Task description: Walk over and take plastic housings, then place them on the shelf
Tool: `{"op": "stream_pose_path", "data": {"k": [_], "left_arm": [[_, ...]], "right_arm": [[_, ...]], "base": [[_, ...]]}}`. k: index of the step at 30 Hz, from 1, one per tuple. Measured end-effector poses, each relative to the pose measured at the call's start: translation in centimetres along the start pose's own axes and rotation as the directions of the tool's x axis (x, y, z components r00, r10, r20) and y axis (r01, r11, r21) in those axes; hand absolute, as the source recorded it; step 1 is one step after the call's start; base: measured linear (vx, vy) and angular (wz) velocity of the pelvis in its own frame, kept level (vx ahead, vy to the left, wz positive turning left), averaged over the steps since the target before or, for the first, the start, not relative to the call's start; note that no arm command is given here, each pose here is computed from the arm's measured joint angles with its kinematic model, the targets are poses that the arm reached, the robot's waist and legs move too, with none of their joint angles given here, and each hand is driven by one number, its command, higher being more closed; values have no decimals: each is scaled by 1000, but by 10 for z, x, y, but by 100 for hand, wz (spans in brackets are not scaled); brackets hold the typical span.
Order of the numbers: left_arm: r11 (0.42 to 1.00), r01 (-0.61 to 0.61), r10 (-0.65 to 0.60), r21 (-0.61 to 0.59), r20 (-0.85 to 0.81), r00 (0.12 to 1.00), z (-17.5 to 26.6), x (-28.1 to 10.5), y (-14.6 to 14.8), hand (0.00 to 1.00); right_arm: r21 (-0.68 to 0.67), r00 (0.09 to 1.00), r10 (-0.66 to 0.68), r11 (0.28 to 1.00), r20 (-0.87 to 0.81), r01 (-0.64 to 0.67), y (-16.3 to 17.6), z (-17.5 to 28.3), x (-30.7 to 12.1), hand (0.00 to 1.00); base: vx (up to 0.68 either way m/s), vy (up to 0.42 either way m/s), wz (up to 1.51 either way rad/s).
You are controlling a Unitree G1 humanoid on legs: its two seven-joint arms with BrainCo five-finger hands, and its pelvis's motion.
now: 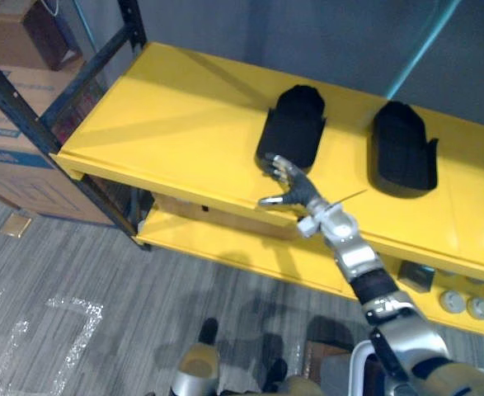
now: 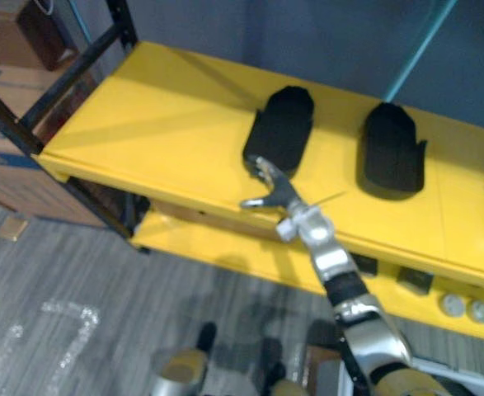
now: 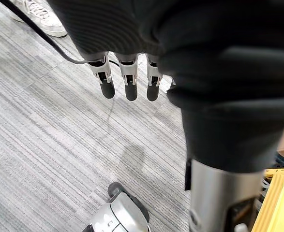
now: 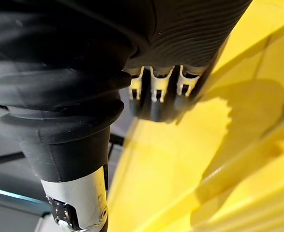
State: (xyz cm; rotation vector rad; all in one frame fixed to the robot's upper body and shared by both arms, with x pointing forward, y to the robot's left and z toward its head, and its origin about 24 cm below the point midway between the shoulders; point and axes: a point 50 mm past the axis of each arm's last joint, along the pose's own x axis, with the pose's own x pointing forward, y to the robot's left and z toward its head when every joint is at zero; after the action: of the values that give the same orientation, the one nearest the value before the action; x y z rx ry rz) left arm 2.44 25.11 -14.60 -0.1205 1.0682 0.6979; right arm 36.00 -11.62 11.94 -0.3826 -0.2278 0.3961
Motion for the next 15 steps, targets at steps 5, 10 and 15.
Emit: {"op": "stream_pose_path", "data": {"k": [5,10,15], "left_arm": [[1000,1,-1,-1,5,1000,1,0,0,0],[1000,3,-3,0,4,1000,1,0,-1,0],[1000,8,-8,-6,1,1000,-1,-1,-3,0]], "right_arm": [[-2,1000,-29,1000,-1,29,-3,0,0,0],[-20,1000,-27,999,-5,26,-3,-1,0,0],[-31,999,-32,999,-8,32,-6,0,3,0]], "base": [[0,0,0],[0,0,0],[0,0,0]]}}
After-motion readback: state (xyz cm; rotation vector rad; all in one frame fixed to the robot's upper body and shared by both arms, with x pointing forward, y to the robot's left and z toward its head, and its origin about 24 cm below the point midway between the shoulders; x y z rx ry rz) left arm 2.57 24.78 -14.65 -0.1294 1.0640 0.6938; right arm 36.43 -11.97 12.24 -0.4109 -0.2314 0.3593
